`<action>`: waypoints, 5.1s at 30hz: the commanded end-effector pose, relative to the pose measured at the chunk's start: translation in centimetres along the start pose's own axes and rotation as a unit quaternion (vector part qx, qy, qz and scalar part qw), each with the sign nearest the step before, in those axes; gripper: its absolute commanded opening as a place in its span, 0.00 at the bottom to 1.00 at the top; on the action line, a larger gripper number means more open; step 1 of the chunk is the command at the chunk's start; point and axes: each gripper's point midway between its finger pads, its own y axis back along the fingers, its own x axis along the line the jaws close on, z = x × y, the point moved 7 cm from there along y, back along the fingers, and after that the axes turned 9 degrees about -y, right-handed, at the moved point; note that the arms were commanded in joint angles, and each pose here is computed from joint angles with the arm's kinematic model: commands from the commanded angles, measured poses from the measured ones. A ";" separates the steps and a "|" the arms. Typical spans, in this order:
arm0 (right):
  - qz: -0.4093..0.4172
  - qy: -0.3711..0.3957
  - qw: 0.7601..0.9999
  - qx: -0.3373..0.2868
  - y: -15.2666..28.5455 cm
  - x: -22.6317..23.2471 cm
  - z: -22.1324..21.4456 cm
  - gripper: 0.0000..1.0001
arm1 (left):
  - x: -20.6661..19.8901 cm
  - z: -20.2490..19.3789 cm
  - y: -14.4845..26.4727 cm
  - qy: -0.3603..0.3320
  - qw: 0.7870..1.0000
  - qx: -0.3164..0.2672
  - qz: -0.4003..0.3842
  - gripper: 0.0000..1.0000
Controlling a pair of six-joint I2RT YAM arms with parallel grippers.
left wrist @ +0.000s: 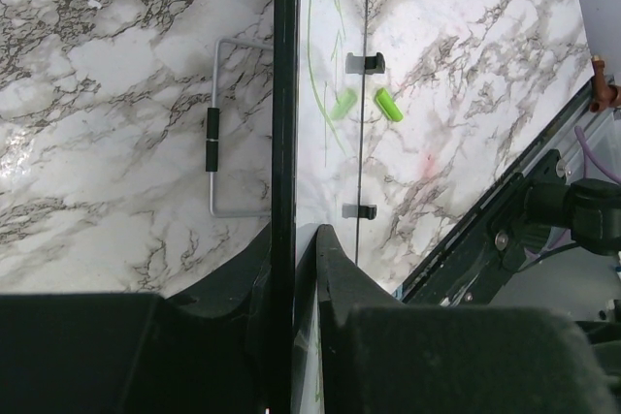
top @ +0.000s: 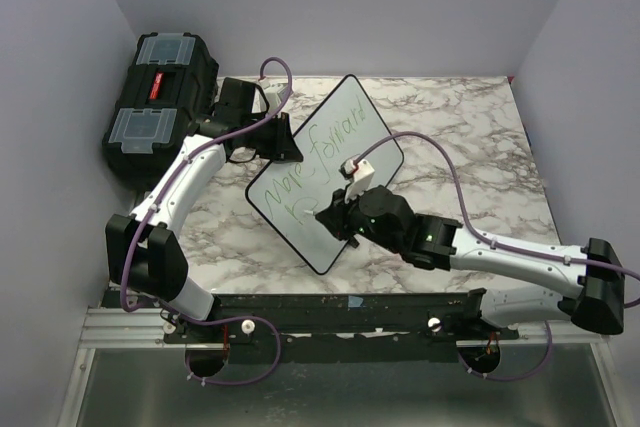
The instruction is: Write a sentence on the whiteboard
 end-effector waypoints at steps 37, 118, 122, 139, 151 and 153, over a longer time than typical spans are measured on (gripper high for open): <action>-0.087 0.008 0.996 0.031 -2.0 -8.2 2.6 0.01 | 1.5 -1.7 -1.1 -0.048 0.996 0.049 0.059 0.00; -0.135 -0.001 0.990 0.029 -3.2 -10.0 2.8 0.01 | 0.7 -2.0 -1.5 -0.061 0.995 0.057 0.050 0.00; -0.102 0.005 0.994 0.029 -3.5 -8.9 3.6 0.01 | 0.6 -2.0 -1.4 -0.061 0.995 0.057 0.048 0.00; 0.023 0.012 0.996 0.084 -3.1 -6.7 1.9 0.01 | 0.6 -2.0 -1.5 -0.061 0.995 0.058 0.049 0.00; -0.078 -0.017 0.997 -0.012 -0.6 -9.3 5.0 0.01 | 0.5 -2.0 -1.4 -0.062 0.995 0.056 0.049 0.00; -0.081 -0.018 0.996 -0.016 -0.8 -9.4 5.4 0.01 | 0.5 -2.0 -1.4 -0.062 0.995 0.056 0.049 0.00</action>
